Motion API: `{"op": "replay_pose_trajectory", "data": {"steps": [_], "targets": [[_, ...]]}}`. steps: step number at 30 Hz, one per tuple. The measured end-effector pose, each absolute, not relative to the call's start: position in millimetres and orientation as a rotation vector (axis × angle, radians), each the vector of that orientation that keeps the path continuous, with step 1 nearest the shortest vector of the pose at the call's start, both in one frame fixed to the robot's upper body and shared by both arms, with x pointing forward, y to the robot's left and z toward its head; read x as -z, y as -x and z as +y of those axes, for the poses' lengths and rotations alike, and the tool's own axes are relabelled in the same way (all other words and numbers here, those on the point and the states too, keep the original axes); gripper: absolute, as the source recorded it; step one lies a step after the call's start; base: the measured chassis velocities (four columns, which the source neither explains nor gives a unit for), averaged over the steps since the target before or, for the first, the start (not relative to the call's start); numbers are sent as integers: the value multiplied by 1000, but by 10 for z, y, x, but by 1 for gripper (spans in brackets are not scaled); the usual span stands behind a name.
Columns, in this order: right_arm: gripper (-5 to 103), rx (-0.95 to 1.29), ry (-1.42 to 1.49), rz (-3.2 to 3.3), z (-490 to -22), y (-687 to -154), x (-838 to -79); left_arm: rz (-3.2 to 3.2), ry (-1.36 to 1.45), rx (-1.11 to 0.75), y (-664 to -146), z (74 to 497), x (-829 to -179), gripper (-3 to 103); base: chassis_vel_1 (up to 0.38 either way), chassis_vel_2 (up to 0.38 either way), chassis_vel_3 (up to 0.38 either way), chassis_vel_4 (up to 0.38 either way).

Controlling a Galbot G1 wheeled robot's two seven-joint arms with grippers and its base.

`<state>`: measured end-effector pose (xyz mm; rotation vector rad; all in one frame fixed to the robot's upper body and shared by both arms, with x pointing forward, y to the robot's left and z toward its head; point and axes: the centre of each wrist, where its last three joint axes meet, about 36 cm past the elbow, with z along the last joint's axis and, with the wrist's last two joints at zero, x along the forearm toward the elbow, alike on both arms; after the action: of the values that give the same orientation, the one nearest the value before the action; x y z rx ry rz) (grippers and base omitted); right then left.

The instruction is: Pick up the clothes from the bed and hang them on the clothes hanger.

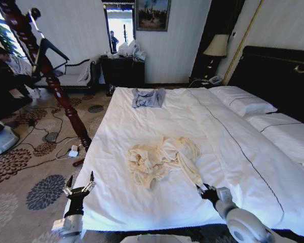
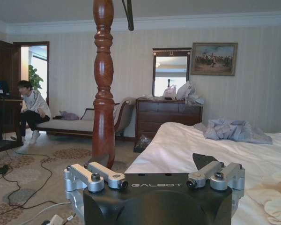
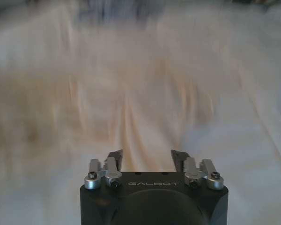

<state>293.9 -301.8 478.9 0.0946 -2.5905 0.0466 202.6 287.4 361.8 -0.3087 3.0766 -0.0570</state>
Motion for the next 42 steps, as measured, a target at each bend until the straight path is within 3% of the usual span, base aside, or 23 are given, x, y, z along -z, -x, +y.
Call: {"op": "replay_pose_trajectory", "data": {"steps": [4, 6, 9, 24, 28, 31, 37, 40, 42], "targets": [[80, 227, -58, -2708, -3237, -3495, -4827, 3078, 296, 40, -2047, 2847, -3635, 100, 0, 0, 0, 0], [80, 245, -37, -2700, -3295, -3572, -4756, 3078, 292, 37, -2051, 2838, -3645, 100, 0, 0, 0, 0], [95, 216, 19, -2667, -3467, -3688, -4473, 3080, 284, 27, -2056, 2827, -3664, 100, 0, 0, 0, 0], [100, 346, 88, -2671, -3512, -4072, -4096, 3096, 293, 33, -2027, 2811, -3595, 100, 0, 0, 0, 0], [94, 303, 106, -2667, -3476, -3987, -3976, 3100, 298, 32, -2002, 2816, -3569, 100, 0, 0, 0, 0], [78, 291, 105, -2657, -3449, -3914, -3891, 3100, 299, 30, -1998, 2822, -3561, 100, 0, 0, 0, 0], [61, 266, 69, -2677, -3444, -3840, -3771, 3094, 299, 27, -2004, 2831, -3580, 100, 0, 0, 0, 0], [45, 299, 26, -2698, -3423, -3802, -3729, 3087, 304, 23, -1997, 2855, -3617, 100, 0, 0, 0, 0], [45, 303, 21, -2701, -3418, -3803, -3728, 3086, 305, 24, -1997, 2857, -3618, 100, 0, 0, 0, 0]]}}
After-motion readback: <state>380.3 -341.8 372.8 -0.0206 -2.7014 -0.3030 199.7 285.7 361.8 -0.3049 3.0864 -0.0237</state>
